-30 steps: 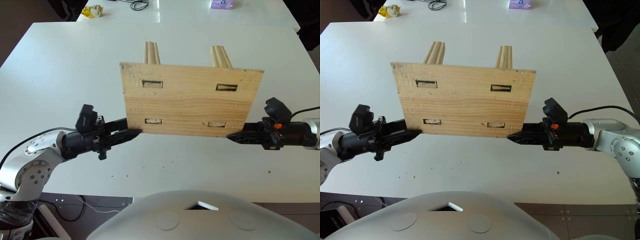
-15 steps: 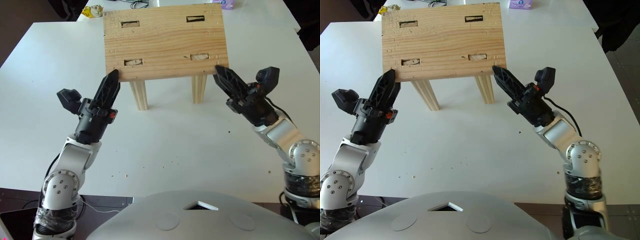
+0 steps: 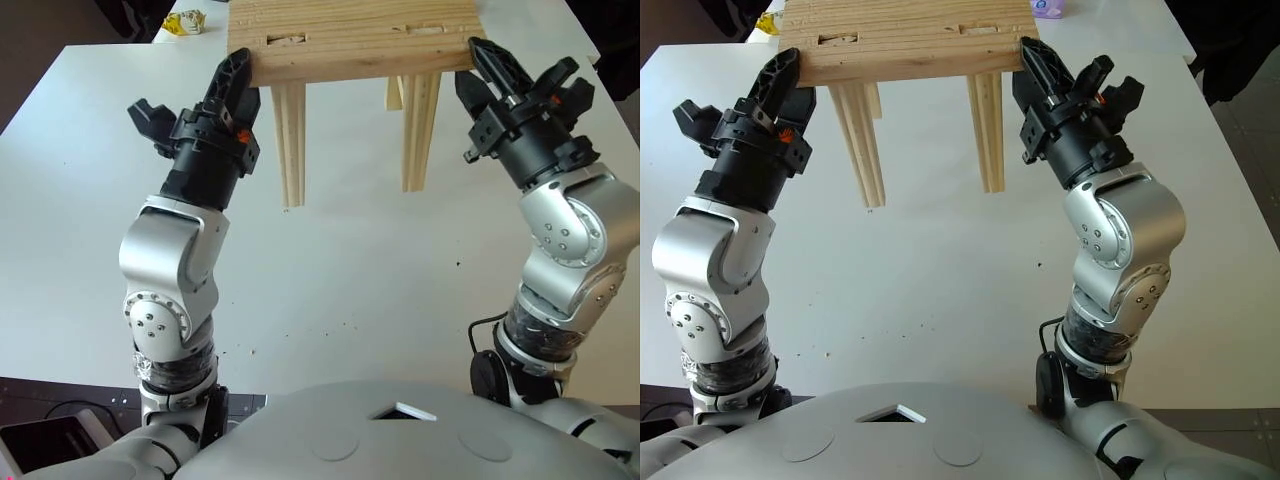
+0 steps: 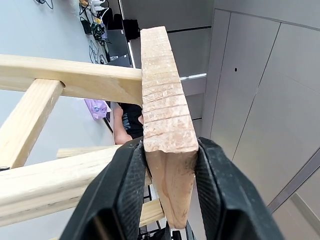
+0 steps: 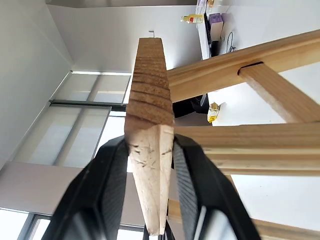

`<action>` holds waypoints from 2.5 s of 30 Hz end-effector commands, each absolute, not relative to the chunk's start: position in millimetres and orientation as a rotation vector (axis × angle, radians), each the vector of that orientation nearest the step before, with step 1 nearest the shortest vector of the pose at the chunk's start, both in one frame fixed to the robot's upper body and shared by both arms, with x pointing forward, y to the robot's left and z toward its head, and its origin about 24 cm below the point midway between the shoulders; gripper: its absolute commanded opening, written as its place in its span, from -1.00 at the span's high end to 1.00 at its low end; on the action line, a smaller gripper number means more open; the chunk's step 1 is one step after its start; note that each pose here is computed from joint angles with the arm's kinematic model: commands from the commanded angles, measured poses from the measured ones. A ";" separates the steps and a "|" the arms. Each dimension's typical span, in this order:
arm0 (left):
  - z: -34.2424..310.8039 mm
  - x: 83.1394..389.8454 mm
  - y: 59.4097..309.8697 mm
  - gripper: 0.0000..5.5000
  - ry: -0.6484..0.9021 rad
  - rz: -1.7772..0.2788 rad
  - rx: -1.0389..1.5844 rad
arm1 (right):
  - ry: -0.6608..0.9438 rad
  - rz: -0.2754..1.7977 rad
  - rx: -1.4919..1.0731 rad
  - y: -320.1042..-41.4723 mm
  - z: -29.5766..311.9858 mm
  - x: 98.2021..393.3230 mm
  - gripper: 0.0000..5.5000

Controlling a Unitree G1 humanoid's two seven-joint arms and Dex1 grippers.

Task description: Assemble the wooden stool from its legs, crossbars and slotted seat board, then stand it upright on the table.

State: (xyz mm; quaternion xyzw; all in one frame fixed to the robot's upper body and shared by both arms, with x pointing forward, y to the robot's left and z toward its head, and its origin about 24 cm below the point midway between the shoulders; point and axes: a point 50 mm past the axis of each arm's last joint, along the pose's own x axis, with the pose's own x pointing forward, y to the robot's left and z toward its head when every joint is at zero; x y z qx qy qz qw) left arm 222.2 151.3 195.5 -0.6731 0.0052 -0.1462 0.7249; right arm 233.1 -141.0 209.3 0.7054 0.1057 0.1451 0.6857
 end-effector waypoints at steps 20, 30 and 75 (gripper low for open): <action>168.8 223.4 191.6 0.17 -0.161 -0.053 -1.376 | 0.202 0.180 1.515 -157.0 177.0 238.9 0.10; 180.4 221.7 183.6 -0.35 -0.167 -0.045 -1.433 | 0.136 0.293 1.493 -153.5 190.8 238.7 -0.41; 251.8 294.1 115.5 -0.47 -0.666 0.032 -0.099 | -0.619 0.049 0.099 -78.1 252.7 329.2 -0.71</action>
